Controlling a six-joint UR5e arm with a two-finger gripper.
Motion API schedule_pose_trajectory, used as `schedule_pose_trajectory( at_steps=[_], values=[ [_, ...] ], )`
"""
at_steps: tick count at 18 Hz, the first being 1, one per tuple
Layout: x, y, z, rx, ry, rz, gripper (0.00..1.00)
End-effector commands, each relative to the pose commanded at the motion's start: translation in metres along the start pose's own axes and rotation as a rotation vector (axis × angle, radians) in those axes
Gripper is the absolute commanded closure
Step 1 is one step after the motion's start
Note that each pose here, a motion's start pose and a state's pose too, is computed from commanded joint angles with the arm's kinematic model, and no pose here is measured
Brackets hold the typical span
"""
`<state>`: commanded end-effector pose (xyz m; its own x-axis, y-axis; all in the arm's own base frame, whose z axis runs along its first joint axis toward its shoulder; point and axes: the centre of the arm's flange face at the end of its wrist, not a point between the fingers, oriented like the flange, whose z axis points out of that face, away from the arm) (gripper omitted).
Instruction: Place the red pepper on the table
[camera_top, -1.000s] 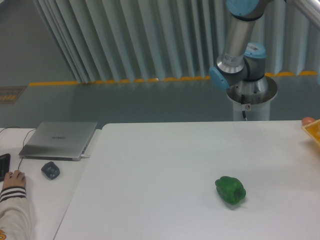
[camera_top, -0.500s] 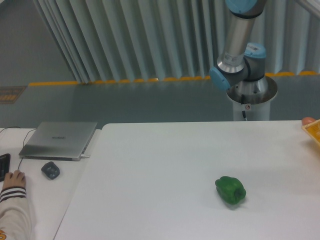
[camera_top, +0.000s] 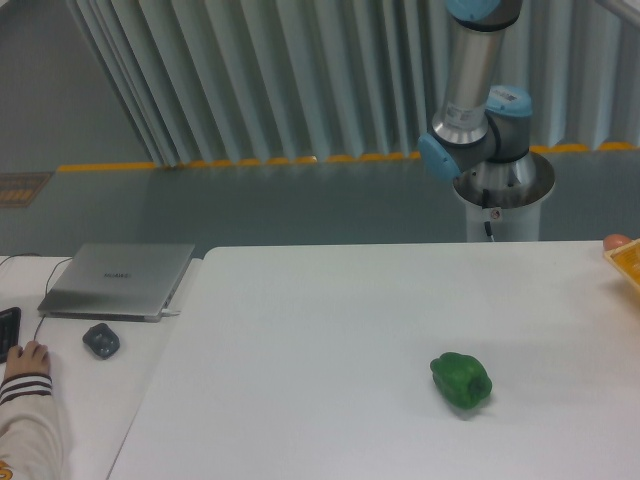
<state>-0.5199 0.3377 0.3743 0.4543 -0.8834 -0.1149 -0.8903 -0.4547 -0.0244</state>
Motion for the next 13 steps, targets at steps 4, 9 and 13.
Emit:
schedule_pose_trajectory(
  at_steps=[4,9,13],
  values=[
    [-0.02,-0.036,0.002,-0.004,-0.001,-0.095,0.34],
    [-0.034,-0.066,0.006,-0.014,0.012,-0.158,0.34],
    [-0.047,-0.099,0.013,-0.033,0.032,-0.215,0.32]
  ],
)
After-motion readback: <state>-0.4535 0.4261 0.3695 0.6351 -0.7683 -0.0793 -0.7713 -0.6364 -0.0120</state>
